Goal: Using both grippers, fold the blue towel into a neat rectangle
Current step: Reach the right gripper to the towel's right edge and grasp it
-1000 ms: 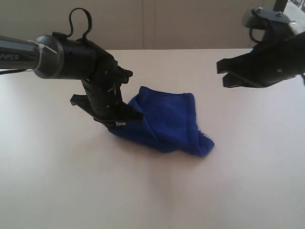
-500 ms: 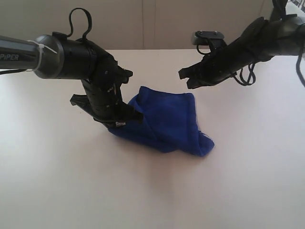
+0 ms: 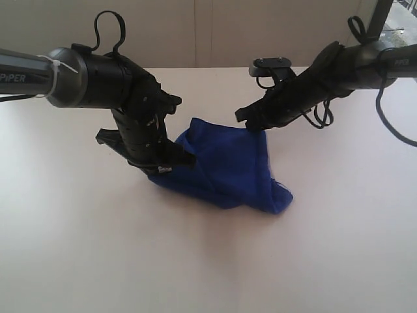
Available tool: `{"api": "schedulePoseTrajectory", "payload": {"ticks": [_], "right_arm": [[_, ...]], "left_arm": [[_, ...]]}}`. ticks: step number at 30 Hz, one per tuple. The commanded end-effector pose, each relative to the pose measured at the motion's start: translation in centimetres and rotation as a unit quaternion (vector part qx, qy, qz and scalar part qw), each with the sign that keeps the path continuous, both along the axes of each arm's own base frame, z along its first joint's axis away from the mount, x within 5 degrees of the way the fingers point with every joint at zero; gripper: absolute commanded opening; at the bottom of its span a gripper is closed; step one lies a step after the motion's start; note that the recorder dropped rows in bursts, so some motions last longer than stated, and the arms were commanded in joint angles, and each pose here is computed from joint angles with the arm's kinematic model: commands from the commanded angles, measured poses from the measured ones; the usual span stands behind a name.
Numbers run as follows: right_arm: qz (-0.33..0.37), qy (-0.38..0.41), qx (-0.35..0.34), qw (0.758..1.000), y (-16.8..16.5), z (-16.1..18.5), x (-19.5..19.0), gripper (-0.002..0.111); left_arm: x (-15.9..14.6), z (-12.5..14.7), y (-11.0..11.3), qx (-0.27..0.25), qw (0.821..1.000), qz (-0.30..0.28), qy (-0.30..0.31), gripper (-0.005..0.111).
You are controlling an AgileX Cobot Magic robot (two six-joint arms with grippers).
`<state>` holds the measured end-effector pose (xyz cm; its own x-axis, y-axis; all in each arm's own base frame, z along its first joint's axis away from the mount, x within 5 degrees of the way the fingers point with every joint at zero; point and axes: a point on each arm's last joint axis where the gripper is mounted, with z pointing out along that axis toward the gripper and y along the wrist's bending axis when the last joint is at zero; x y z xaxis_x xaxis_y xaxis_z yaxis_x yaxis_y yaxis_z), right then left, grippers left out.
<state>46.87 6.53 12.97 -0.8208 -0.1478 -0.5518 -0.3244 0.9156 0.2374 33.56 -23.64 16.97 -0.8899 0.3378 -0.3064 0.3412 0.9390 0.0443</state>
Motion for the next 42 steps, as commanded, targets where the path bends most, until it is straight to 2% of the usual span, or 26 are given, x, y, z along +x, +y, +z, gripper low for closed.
{"api": "schedulePoseTrajectory", "payload": {"ticks": [1,6,12,24,37,42], "right_arm": [[0.001,-0.006,-0.006,1.000,0.3,-0.7,0.3,0.020],[0.003,-0.003,-0.007,1.000,0.3,-0.9,0.3,0.018],[0.002,-0.012,-0.011,1.000,0.2,-0.5,0.4,0.000],[-0.001,-0.075,-0.008,0.997,0.1,5.2,0.1,0.000],[0.065,-0.055,-0.047,0.995,0.0,9.2,-2.2,0.000],[0.070,-0.060,-0.053,0.994,-0.1,9.8,-2.4,0.000]], "left_arm": [[-0.2,0.3,0.3,0.003,1.000,0.000,0.001,0.000],[-0.2,0.3,0.3,0.003,1.000,0.000,0.001,0.000],[-0.2,0.3,0.3,0.003,1.000,0.000,0.001,0.000],[-0.2,0.3,0.3,0.003,1.000,0.000,0.001,0.000],[-0.2,0.3,0.3,0.003,1.000,0.000,0.001,0.000],[-0.2,0.3,0.3,0.003,1.000,0.000,0.001,0.000]]}}
